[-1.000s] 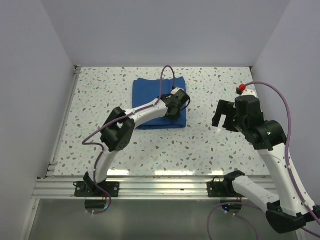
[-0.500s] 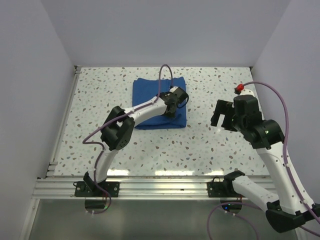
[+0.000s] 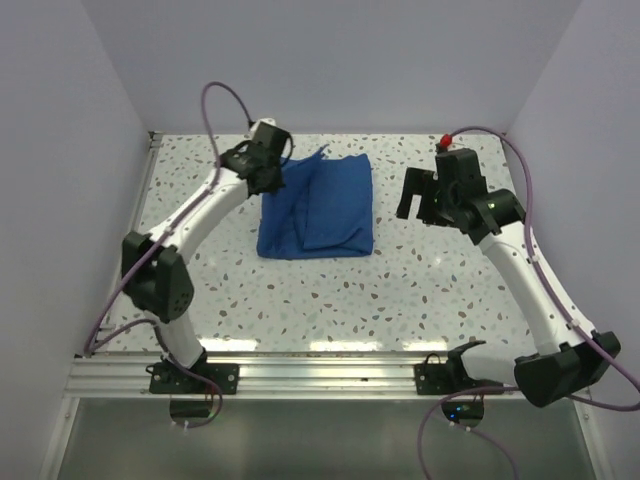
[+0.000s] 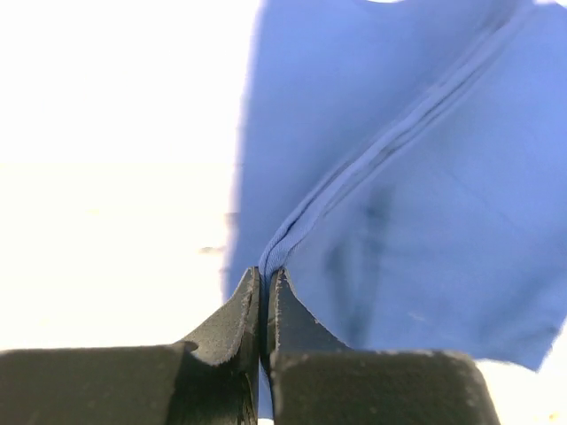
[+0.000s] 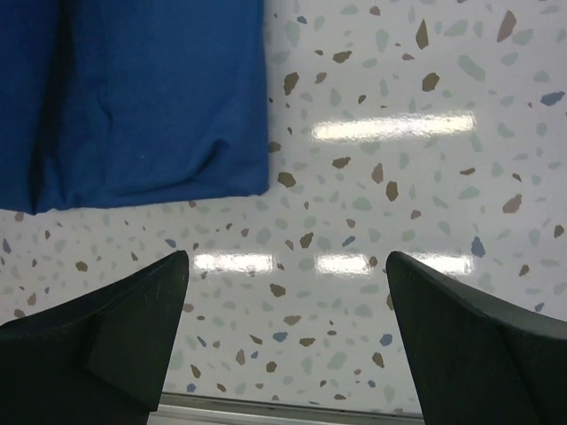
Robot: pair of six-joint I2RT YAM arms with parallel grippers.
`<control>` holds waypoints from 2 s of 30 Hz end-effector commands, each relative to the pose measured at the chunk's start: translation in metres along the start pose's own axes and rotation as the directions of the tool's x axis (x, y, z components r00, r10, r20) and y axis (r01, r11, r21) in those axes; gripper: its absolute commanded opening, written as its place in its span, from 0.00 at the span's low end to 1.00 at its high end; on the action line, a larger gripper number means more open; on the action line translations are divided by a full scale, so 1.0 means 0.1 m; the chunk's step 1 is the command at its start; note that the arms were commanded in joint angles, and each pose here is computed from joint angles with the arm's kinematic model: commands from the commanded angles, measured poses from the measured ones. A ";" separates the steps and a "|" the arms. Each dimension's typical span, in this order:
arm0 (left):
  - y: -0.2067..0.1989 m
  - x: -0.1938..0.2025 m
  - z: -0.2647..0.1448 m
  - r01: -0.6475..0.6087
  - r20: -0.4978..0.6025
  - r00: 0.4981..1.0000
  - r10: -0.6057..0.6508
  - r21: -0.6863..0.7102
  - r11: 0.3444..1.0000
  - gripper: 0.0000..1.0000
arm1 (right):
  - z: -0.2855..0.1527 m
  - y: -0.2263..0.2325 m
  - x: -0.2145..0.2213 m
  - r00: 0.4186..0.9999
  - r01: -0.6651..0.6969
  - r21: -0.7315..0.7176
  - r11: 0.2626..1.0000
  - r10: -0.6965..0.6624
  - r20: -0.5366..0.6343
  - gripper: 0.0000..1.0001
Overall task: Open and lay out the surgical kit
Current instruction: Open the surgical kit at the center of the board.
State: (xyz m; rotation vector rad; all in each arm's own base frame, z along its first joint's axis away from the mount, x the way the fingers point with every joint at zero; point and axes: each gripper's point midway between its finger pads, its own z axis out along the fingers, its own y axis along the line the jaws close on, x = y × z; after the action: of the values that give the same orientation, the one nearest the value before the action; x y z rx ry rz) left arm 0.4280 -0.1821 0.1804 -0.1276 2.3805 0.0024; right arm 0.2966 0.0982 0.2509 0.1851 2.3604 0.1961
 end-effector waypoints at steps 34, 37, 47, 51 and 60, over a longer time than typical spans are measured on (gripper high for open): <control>1.45 0.91 -0.25 0.131 -0.033 0.990 -0.138 -0.169 0.977 1.00 | 2.03 2.09 1.13 0.796 0.435 -0.147 0.889 -0.455 -0.399 0.96; 1.44 0.97 -0.23 0.133 -0.041 0.989 -0.141 -0.157 0.979 1.00 | 2.19 2.09 1.23 0.774 0.469 -0.125 0.874 -0.475 -0.420 0.94; 1.44 1.10 -0.18 0.117 -0.071 0.989 -0.129 -0.154 0.981 1.00 | 2.25 1.96 1.44 0.720 0.535 -0.097 0.839 -0.514 -0.466 0.02; 1.42 1.12 -0.13 0.108 -0.087 0.989 -0.121 -0.147 0.983 1.00 | 2.17 1.96 1.32 0.729 0.544 -0.088 0.834 -0.522 -0.444 0.00; 1.38 0.98 -0.07 0.078 -0.080 0.993 -0.090 -0.142 0.987 1.00 | 1.43 1.62 -0.13 0.900 0.426 0.100 0.899 -0.411 -0.145 0.00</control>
State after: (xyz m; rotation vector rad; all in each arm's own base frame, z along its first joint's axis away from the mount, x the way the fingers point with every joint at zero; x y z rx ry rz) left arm 0.3176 -0.0485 0.0970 -0.3219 2.5224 0.1572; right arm 0.3922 0.3237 0.0723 -0.5010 2.6762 -0.1413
